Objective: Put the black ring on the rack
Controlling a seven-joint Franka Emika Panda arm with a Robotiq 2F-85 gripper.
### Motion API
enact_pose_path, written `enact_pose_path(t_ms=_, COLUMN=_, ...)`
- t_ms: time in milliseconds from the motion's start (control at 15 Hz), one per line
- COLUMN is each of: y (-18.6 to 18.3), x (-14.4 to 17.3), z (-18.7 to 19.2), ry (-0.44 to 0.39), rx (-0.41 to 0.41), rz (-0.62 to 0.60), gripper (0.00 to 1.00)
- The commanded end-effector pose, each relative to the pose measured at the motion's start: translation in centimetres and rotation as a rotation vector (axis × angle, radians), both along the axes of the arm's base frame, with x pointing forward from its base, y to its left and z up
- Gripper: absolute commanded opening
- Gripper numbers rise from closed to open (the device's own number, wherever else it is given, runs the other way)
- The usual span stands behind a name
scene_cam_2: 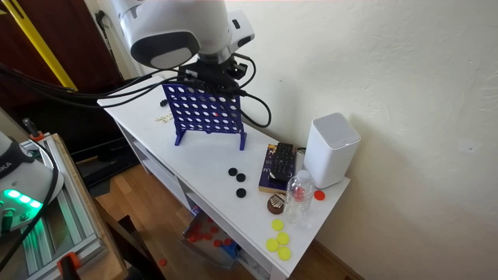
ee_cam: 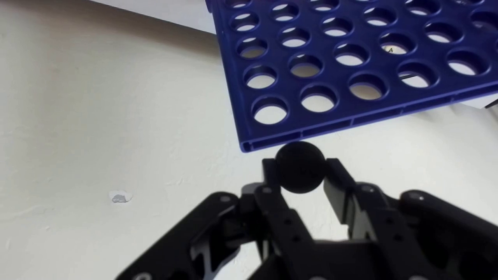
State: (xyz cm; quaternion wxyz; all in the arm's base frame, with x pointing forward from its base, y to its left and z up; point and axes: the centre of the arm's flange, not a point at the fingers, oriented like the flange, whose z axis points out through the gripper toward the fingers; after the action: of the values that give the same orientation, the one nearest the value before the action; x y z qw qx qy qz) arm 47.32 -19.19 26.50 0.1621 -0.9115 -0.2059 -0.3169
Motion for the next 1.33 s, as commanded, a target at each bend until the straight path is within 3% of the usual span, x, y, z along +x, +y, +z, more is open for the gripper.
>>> enact_pose_path(t_ms=0, y=-0.4, x=0.0, z=0.0, ry=-0.020, rx=0.002, rz=0.001, gripper=0.10)
enact_pose_path(t_ms=1267, y=-0.6, x=1.1, z=-1.0, ry=-0.088, rx=0.010, rz=0.077, gripper=0.10)
